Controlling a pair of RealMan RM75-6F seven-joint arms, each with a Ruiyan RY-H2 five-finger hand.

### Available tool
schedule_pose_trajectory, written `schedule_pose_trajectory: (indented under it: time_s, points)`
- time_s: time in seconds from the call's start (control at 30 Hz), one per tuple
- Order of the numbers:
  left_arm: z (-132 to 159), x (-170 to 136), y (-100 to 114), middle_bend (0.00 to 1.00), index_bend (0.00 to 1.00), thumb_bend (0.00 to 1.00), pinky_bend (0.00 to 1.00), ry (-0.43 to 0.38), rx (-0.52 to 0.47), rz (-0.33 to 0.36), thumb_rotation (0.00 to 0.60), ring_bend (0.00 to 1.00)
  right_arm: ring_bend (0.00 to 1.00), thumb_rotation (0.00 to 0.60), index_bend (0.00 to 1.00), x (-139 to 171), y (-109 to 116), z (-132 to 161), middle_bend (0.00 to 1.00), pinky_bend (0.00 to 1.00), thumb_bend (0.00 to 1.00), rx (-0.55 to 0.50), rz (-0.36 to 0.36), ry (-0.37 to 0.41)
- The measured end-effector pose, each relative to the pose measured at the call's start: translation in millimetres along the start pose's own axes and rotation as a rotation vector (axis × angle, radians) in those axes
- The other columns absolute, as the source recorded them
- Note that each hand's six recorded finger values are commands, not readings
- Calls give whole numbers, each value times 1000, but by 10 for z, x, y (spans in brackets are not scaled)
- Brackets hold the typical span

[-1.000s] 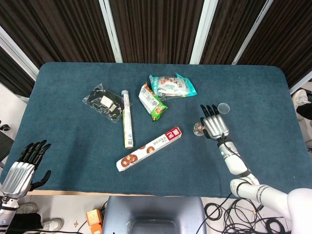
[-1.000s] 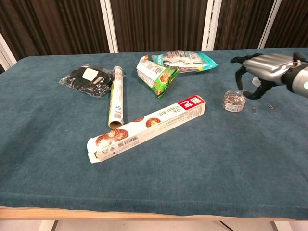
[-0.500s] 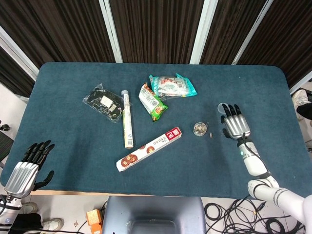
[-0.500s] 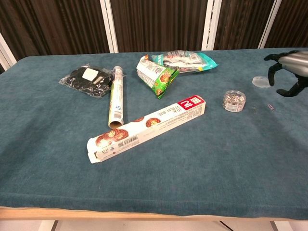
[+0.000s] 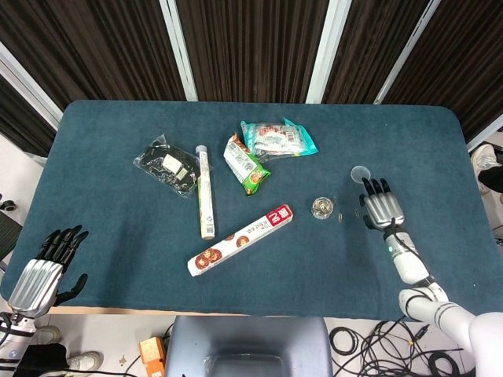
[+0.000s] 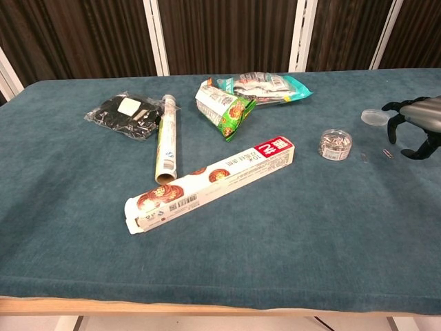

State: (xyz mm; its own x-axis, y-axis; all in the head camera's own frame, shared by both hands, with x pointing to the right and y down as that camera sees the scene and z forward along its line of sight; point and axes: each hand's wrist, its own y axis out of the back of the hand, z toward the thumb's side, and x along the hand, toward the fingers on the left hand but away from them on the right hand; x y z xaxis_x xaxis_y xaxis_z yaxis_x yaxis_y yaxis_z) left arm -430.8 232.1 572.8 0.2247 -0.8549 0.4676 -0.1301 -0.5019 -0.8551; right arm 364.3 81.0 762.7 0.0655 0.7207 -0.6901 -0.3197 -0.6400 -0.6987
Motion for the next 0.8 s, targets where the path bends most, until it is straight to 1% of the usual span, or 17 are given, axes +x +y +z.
schedule_pose_trajectory:
  time_s: [0.23, 0.8]
  points:
    - [-1, -11, 7, 0, 0, 394, 46, -1, -3, 2, 600, 0, 0, 600, 435, 2, -54, 27, 0, 0, 359, 4, 14, 9]
    - [-15, -18, 26, 0, 0, 394, 46, 3, -7, 9, 600, 0, 0, 600, 429, -14, -60, 166, 0, 0, 359, 2, 9, 34]
